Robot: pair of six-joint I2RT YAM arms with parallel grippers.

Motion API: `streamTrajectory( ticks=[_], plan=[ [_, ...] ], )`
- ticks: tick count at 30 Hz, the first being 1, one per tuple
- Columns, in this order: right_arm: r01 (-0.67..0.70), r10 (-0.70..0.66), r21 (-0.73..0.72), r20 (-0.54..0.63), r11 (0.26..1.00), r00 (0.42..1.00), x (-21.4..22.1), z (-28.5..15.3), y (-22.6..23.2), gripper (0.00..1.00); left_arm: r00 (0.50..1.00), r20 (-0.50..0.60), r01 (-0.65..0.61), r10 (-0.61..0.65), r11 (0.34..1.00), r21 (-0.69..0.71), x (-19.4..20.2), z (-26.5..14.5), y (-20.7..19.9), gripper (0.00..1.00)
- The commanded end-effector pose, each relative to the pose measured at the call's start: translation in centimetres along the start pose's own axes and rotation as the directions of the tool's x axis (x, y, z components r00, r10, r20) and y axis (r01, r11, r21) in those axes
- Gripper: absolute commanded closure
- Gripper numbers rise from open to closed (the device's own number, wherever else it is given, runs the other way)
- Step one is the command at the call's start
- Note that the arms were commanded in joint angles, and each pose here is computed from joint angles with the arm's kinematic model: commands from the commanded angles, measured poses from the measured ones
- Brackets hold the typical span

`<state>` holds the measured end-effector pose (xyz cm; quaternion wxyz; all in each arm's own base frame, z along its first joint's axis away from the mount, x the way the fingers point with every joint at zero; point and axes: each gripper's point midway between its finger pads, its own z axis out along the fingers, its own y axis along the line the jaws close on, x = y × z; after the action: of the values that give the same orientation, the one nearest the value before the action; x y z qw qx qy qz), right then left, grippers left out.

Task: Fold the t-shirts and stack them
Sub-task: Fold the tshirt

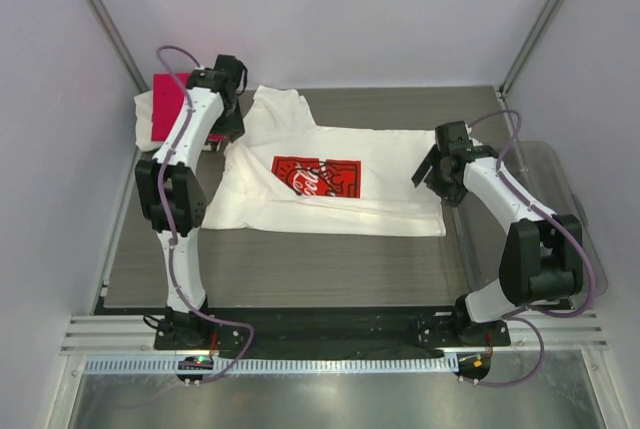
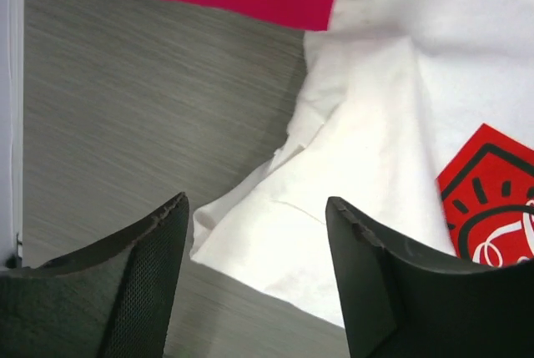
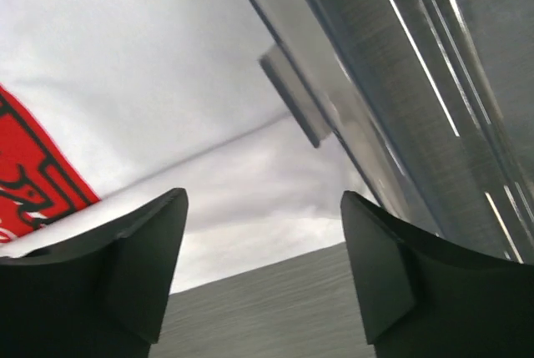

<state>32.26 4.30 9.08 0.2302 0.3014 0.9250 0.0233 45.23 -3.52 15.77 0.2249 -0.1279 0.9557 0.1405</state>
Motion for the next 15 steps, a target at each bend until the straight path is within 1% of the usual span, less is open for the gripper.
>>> streamTrajectory(
  ticks=[1,2,3,4,5,6,7,8,9,10,11,12,13,14,15],
  plan=[
    [0.001,0.004,-0.074,0.075,0.997,0.997,-3.6,-1.5,2.2,0.15,0.998,0.003,0.062,-0.062,0.998,0.022,-0.2,-3.1,2.7,0.31],
    [-0.002,0.009,-0.087,0.078,0.996,0.997,-3.8,-1.9,2.4,0.11,0.995,0.046,0.090,-0.092,0.995,0.046,-0.1,-5.3,3.6,0.30],
    [-0.004,0.014,-0.110,0.094,0.994,0.995,-4.0,-2.8,2.7,0.10,0.990,0.078,0.117,-0.121,0.991,0.063,-0.1,-5.6,3.7,0.29],
    [-0.001,0.014,-0.122,0.105,0.993,0.994,-4.1,-3.2,2.9,0.09,0.992,0.015,0.127,-0.128,0.991,0.039,2.9,-4.2,4.1,0.28],
    [0.014,0.001,-0.132,0.114,0.991,0.993,-3.9,-3.8,3.2,0.09,0.980,0.058,0.184,-0.188,0.980,0.075,3.2,-6.2,5.3,0.27],
    [0.024,-0.005,-0.146,0.128,0.989,0.992,-3.6,-4.6,3.2,0.09,0.970,0.076,0.222,-0.230,0.969,0.105,3.5,-6.1,5.4,0.27],
    [0.032,-0.013,-0.151,0.130,0.988,0.991,-3.2,-4.9,3.3,0.09,0.965,-0.015,0.261,-0.261,0.960,0.104,7.4,-4.3,5.3,0.27],
    [0.053,-0.032,-0.164,0.127,0.985,0.991,-2.4,-5.3,3.8,0.09,0.945,0.007,0.323,-0.327,0.936,0.142,7.8,-5.3,6.4,0.27],
    [0.058,-0.037,-0.175,0.123,0.983,0.992,-1.5,-5.6,3.7,0.09,0.929,0.017,0.361,-0.370,0.915,0.179,8.4,-4.9,6.4,0.27],
    [0.066,-0.045,-0.188,0.116,0.980,0.992,-0.8,-5.8,4.0,0.09,0.915,-0.015,0.396,-0.402,0.892,0.218,9.6,-4.5,6.1,0.26],
    [0.101,-0.080,-0.212,0.106,0.972,0.991,0.6,-6.0,4.9,0.09,0.893,-0.086,0.449,-0.441,0.875,0.181,13.0,-2.4,6.6,0.25],
    [0.111,-0.093,-0.225,0.087,0.968,0.992,1.9,-5.6,5.2,0.09,0.875,-0.054,0.480,-0.482,0.844,0.239,12.7,-2.8,6.4,0.25],
    [0.129,-0.112,-0.250,0.080,0.960,0.990,2.9,-5.7,5.8,0.09,0.867,-0.068,0.494,-0.494,0.832,0.253,13.5,-2.4,6.1,0.23],
    [0.141,-0.127,-0.264,0.067,0.954,0.990,3.8,-5.5,6.1,0.10,0.841,-0.121,0.541,-0.528,0.809,0.228,15.8,-1.1,6.5,0.23],
    [0.162,-0.157,-0.290,0.039,0.943,0.987,5.6,-5.1,6.7,0.10,0.831,-0.109,0.555,-0.546,0.794,0.247,15.7,-0.9,6.3,0.23]
  ],
)
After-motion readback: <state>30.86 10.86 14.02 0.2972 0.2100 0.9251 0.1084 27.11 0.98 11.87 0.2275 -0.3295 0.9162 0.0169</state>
